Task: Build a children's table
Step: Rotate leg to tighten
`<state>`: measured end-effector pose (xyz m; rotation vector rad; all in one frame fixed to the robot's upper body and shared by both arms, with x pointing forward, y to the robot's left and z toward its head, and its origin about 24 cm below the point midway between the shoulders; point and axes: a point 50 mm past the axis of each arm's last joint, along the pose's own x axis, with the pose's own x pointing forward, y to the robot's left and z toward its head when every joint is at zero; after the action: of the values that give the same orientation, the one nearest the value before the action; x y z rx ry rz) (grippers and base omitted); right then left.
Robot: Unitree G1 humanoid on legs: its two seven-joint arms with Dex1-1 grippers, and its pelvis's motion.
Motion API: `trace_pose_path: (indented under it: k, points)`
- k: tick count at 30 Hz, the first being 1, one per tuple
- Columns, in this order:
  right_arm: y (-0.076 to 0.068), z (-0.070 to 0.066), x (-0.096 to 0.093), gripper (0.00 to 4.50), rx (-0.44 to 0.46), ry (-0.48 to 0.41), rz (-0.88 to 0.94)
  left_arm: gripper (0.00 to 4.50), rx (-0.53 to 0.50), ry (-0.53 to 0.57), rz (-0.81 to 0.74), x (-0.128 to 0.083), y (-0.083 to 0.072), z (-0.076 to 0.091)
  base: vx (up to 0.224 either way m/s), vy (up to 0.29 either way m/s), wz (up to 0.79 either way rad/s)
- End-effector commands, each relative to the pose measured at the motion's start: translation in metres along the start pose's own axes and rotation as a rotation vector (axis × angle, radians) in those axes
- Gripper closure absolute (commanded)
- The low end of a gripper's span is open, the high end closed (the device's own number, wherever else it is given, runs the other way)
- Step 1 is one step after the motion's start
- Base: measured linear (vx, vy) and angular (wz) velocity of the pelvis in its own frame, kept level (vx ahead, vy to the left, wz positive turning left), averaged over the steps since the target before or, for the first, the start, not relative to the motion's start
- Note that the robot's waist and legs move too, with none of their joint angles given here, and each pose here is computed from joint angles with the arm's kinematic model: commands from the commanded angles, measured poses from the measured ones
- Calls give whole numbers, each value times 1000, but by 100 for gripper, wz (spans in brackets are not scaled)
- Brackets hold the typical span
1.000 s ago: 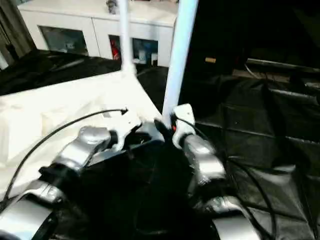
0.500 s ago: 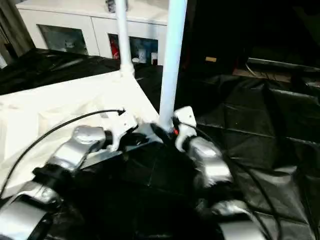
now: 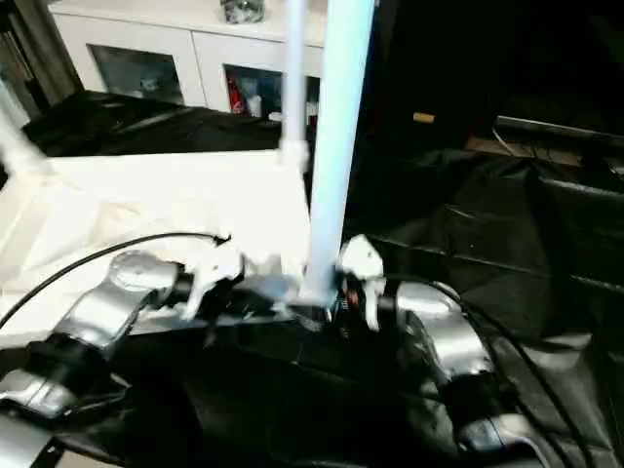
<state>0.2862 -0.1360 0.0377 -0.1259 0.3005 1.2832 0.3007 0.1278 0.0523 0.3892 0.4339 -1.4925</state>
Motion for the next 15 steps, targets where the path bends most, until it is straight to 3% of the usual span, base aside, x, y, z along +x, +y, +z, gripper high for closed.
trace_pose_path:
  k: [1,10,15]
  points:
    - [7,-1,3,154,-5,23,60,450,23,1,-42,1,-4,1,0,0,0]
    - [8,-2,9,173,41,13,49,450,10,-9,-8,-1,-2,2,0,0,0]
    - [-8,-9,24,173,107,7,-213,450,-25,-33,167,11,14,9,0,0,0]
